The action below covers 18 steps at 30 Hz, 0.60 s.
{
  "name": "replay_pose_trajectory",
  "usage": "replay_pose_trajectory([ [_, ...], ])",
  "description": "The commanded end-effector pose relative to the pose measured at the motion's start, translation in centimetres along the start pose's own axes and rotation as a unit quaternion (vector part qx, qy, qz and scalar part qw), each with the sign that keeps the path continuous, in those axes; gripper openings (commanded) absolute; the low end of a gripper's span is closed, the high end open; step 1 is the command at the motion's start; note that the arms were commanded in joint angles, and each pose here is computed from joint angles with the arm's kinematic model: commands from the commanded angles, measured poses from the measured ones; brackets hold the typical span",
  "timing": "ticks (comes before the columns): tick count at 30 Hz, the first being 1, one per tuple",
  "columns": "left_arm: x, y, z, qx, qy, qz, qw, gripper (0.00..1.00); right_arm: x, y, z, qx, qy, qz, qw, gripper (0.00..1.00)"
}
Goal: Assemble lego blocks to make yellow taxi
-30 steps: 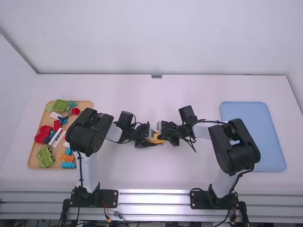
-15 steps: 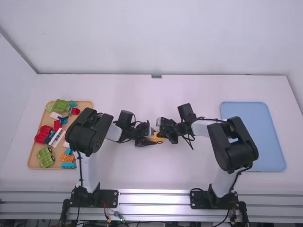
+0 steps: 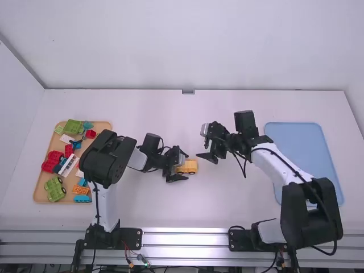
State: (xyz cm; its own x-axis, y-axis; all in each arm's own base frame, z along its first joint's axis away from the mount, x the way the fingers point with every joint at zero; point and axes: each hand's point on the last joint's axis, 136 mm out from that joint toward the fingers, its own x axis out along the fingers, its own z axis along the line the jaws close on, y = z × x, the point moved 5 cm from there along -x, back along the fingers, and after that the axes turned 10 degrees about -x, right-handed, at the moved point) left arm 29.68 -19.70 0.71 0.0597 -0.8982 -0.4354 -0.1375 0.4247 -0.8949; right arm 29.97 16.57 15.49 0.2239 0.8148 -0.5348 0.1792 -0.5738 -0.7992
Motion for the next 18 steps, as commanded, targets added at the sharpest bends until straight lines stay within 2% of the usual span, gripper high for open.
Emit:
replay_pose_trajectory([
  [1,0.1,0.0,-0.5,0.0,0.015,-0.009,1.0,0.99,-0.1,0.6,-0.1,0.021,0.008,0.03,0.999,0.99],
  [7,-2.7,-1.0,0.1,-0.029,0.007,-0.027,0.999,0.99,0.4,0.1,0.3,0.015,0.0,0.026,1.0,0.99],
  [14,-9.1,-2.2,0.8,-0.094,-0.041,-0.037,0.994,0.99,0.4,0.1,0.1,0.012,0.005,0.026,1.0,0.99],
  [18,-13.3,-2.8,0.6,-0.138,-0.094,-0.02,0.986,0.99,0.3,0.0,-0.1,0.007,0.009,0.024,1.0,0.99],
])
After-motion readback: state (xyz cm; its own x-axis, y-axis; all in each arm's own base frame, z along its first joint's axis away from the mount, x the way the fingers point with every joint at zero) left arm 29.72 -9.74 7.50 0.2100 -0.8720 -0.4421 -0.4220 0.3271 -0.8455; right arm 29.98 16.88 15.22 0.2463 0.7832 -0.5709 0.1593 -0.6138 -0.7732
